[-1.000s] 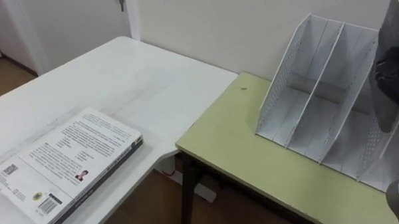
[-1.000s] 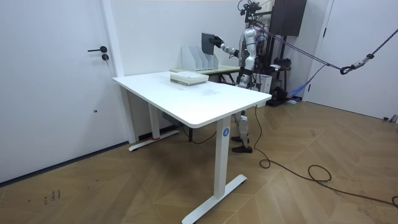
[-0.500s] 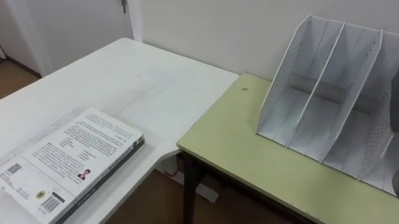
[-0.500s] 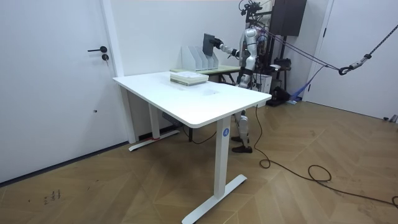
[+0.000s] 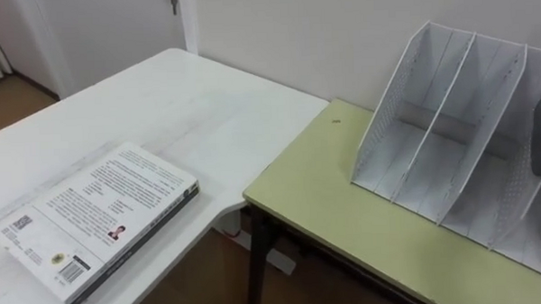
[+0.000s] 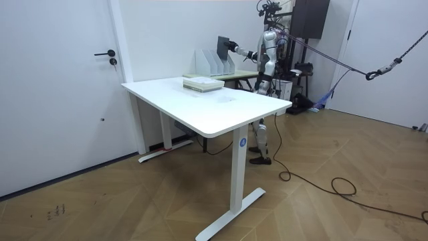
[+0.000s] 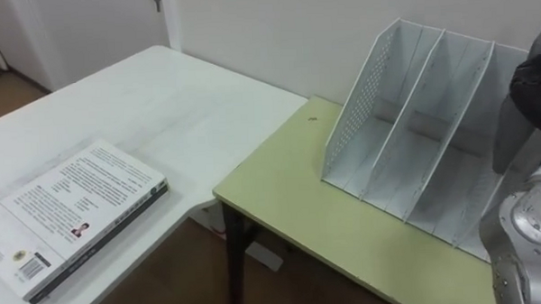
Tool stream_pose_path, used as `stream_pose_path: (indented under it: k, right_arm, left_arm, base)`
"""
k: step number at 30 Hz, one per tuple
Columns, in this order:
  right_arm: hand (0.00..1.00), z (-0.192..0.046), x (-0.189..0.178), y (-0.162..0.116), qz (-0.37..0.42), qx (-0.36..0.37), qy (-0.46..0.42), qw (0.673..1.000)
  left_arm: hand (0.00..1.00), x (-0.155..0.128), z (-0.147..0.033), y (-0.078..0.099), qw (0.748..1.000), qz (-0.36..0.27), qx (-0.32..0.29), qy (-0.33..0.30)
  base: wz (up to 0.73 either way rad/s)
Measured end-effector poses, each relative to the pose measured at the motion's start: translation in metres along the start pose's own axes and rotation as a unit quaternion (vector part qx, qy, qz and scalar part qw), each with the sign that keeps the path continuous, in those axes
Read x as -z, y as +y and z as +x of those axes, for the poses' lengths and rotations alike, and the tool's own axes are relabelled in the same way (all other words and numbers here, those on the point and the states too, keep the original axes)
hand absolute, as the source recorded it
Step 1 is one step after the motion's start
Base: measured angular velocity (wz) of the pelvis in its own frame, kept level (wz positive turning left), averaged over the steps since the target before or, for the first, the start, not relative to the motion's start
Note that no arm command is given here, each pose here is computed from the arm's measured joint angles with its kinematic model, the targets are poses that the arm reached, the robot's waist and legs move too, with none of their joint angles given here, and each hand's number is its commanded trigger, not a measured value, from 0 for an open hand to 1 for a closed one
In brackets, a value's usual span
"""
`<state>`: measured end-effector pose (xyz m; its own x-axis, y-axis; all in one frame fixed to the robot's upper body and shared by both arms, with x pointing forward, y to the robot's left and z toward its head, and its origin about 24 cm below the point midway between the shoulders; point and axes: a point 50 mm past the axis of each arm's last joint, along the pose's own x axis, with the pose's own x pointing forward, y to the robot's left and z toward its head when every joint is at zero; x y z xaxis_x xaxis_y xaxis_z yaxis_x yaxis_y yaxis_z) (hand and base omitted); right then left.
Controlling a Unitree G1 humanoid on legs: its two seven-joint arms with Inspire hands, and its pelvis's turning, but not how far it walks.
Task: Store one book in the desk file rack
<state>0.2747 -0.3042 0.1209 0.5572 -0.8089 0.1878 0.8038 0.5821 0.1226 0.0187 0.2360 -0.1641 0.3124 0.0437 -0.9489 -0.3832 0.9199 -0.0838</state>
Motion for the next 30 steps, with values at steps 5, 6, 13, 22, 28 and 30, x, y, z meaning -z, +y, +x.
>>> stream_pose_path:
  k: [5,6,13,22,28,30]
  right_arm:
    - [1.0,0.0,0.004,0.0,-0.011,-0.003,0.012,1.0]
    - [1.0,0.0,0.004,0.0,-0.011,-0.003,0.012,1.0]
    - [1.0,0.003,0.008,-0.001,-0.015,-0.007,0.027,1.0]
    - [1.0,0.024,0.002,0.004,-0.011,-0.002,0.035,0.999]
    - [1.0,0.032,0.003,0.007,-0.018,-0.005,0.048,0.999]
    - [1.0,0.034,0.004,0.005,-0.029,-0.005,0.054,0.998]
  left_arm:
    - [0.0,0.001,0.0,0.001,1.0,-0.007,-0.002,0.005]
    - [0.0,0.001,0.0,0.001,1.0,-0.007,-0.002,0.006]
    - [0.0,0.001,-0.001,0.003,1.0,-0.015,-0.006,0.008]
    - [0.0,-0.002,-0.001,0.006,1.0,0.002,-0.01,0.005]
    - [0.0,-0.004,-0.002,0.007,1.0,0.003,-0.012,0.003]
    - [0.0,-0.005,-0.002,0.007,1.0,0.003,-0.011,0.002]
  base:
    - [0.0]
    - [0.0]
    - [0.0]
    - [0.02]
    - [0.04]
    - [0.05]
